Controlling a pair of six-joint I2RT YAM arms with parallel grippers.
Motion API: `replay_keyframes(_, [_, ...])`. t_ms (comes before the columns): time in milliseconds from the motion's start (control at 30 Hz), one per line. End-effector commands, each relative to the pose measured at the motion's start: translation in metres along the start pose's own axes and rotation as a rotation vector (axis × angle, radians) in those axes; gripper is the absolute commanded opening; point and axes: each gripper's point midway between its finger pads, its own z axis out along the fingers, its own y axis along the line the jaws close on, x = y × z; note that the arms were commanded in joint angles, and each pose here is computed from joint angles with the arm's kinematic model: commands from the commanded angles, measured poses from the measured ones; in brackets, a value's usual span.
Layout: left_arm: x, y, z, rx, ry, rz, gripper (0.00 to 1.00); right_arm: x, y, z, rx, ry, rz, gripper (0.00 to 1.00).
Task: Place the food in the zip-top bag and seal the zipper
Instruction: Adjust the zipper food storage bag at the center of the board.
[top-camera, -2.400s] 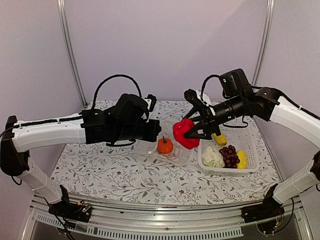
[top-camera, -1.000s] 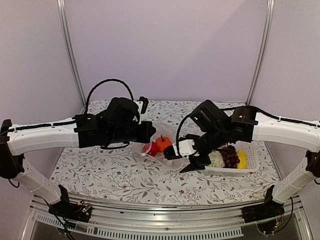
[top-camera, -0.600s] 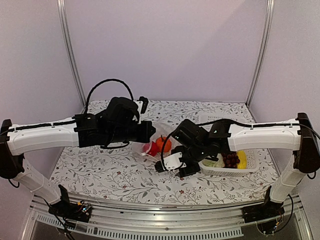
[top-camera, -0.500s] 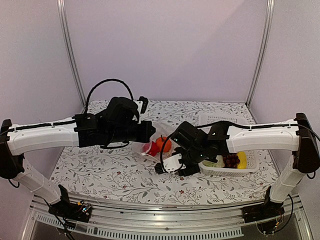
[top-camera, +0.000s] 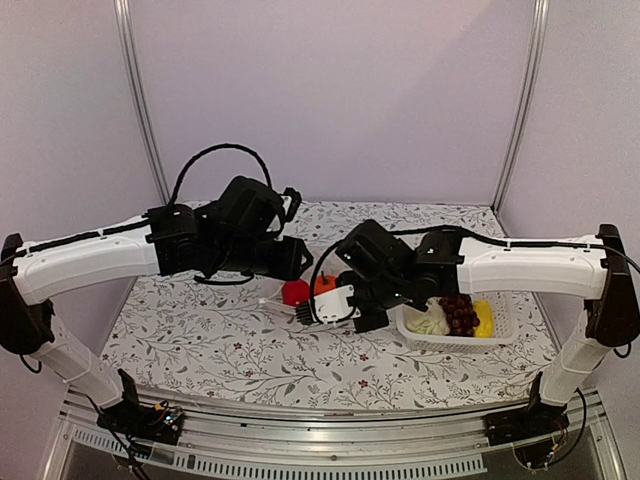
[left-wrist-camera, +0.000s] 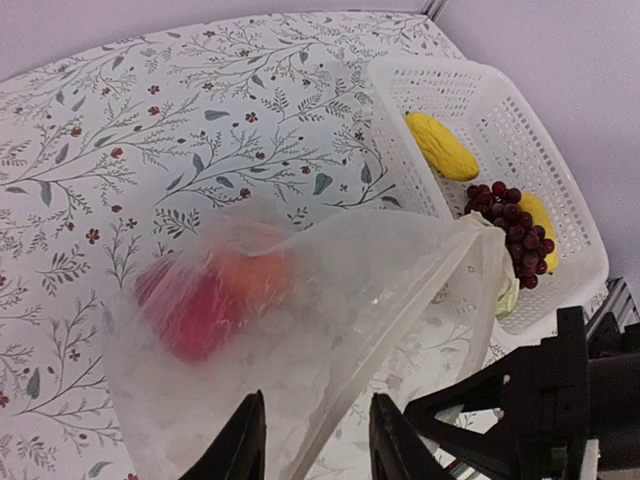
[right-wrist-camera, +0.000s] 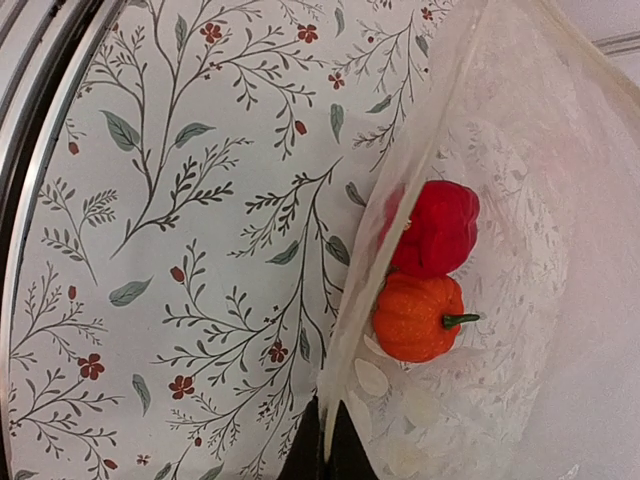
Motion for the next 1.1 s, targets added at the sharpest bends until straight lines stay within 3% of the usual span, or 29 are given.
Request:
replay_keyframes(0, [0.013,0.018,-0.012,-0.102,0.081,0.066,0.36,-0.01,-0.018,-0.017,0.058,-0.015,0.007,0.0])
replay_keyframes(267, [0.011,0.031,-0.028,-0.182,0.086,0.121,0.38,-0.017,-0.029,-0.029,0.088,-0.033,0.019,0.0])
replay_keyframes(367, [0.009,0.034,-0.031,-0.197,0.079,0.143,0.3,-0.019,-0.032,-0.032,0.092,-0.039,0.022,0.0])
replay_keyframes(600, [-0.002,0.033,-0.032,-0.204,0.035,0.173,0.02,-0.021,-0.034,-0.035,0.094,-0.046,0.025,0.0])
replay_keyframes(733, [-0.013,0.033,-0.033,-0.204,-0.009,0.177,0.0,-0.025,-0.034,-0.036,0.084,-0.066,0.038,0.0])
replay_keyframes(1067, [-0.016,0.033,-0.028,-0.146,-0.032,0.141,0.0,-0.04,-0.046,-0.072,-0.027,-0.249,0.169,0.3])
